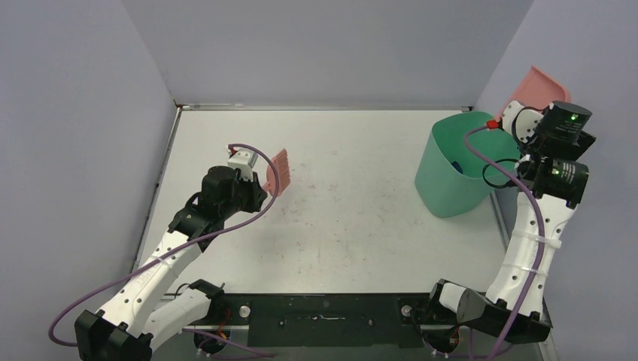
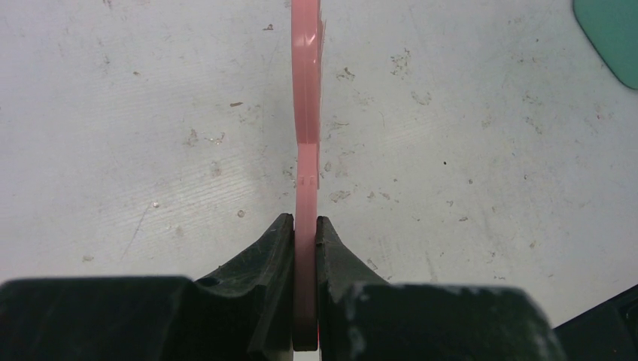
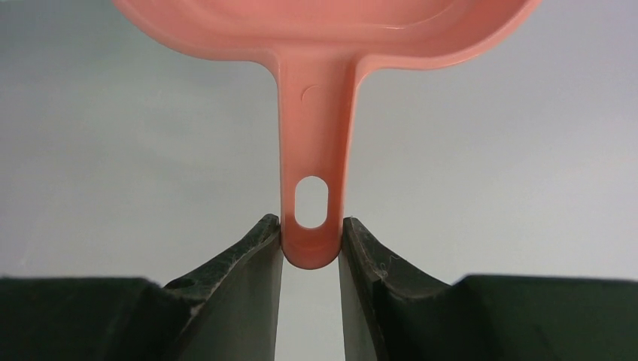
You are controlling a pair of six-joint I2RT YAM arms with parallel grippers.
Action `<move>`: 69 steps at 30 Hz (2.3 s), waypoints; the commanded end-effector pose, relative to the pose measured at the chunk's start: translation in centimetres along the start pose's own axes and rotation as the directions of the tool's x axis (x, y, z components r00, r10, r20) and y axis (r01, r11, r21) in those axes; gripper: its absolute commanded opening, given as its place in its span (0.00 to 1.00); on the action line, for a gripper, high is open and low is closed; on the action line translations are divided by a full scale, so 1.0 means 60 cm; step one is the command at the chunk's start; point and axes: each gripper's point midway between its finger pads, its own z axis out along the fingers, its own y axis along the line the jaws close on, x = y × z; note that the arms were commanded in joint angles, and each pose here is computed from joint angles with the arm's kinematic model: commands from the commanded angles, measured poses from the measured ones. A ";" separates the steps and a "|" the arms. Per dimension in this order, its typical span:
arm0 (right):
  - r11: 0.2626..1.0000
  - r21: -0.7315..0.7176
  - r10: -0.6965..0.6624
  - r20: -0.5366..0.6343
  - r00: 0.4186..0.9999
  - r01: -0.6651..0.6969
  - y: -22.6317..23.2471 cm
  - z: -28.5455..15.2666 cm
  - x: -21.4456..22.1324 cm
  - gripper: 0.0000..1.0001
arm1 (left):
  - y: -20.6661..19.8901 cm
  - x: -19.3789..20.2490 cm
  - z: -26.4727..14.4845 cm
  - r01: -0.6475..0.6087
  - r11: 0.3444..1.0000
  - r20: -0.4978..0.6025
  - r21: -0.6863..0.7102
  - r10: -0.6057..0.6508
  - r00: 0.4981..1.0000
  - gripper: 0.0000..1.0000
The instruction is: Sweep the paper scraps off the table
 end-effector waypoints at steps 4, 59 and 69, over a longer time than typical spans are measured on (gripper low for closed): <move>0.995 -0.044 0.099 0.102 0.990 -0.095 0.009 -0.038 -0.015 0.07 | 0.008 -0.045 -0.005 -0.017 0.999 0.073 -0.040 0.020 0.997 0.00; 0.372 -0.749 -0.041 0.576 0.816 0.548 0.699 -0.179 -0.274 0.20 | -0.086 0.018 0.010 0.126 0.957 -0.118 0.260 -0.098 0.988 0.00; 0.381 -0.725 -0.054 0.601 0.797 0.573 0.725 -0.187 -0.259 0.49 | -0.075 0.131 -0.022 0.315 0.929 -0.305 0.193 -0.249 0.919 0.00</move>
